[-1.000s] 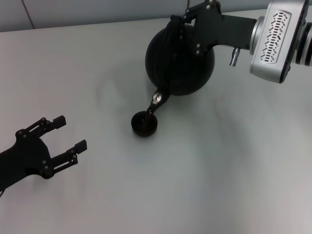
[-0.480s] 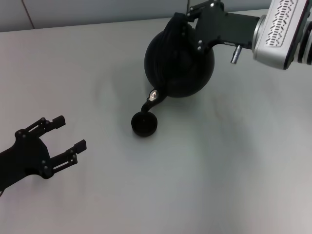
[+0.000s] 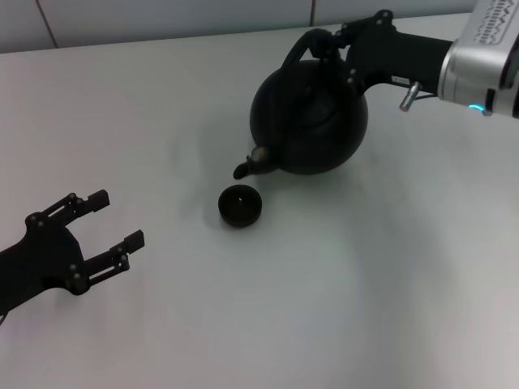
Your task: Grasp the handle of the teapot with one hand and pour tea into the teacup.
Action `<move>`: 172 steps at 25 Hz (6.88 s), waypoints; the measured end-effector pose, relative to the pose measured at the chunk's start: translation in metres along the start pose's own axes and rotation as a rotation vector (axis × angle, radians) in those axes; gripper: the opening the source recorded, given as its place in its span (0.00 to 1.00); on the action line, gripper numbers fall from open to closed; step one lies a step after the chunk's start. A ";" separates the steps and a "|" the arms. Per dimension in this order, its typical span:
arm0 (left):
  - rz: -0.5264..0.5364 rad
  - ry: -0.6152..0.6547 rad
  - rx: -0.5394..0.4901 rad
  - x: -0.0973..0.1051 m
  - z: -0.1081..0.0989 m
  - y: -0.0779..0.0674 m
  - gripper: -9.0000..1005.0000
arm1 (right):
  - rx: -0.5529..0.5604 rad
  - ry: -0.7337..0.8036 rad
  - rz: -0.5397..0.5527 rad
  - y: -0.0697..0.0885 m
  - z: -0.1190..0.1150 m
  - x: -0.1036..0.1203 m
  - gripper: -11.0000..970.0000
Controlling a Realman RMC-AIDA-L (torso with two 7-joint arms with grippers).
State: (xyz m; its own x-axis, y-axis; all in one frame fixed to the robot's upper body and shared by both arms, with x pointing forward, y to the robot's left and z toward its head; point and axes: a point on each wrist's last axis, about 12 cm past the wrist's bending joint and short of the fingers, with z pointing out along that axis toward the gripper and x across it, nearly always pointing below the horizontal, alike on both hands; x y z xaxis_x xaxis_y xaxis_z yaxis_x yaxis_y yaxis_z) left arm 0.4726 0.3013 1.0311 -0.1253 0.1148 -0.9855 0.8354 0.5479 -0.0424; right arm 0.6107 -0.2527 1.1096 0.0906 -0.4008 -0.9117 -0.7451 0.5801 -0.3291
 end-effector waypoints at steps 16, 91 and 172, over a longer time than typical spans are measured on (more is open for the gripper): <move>0.002 -0.002 0.007 -0.001 0.001 0.000 0.80 | 0.117 -0.070 0.226 0.005 -0.043 0.026 0.09; -0.001 -0.005 0.018 -0.002 0.002 -0.001 0.80 | 0.341 -0.073 0.413 0.048 -0.126 0.091 0.72; -0.058 0.239 0.334 -0.045 0.018 0.022 0.80 | -0.385 0.225 0.305 0.049 -0.163 0.047 0.76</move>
State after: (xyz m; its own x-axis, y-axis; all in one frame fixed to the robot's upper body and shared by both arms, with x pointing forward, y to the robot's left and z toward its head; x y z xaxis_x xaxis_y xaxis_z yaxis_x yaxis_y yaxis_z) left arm 0.5064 0.2933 1.0713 -0.2647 0.3025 -0.9156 0.9463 0.2642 -0.1863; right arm 0.4710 -0.3583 1.0910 -0.2798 -0.4211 -0.8628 -0.9076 0.4089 0.0947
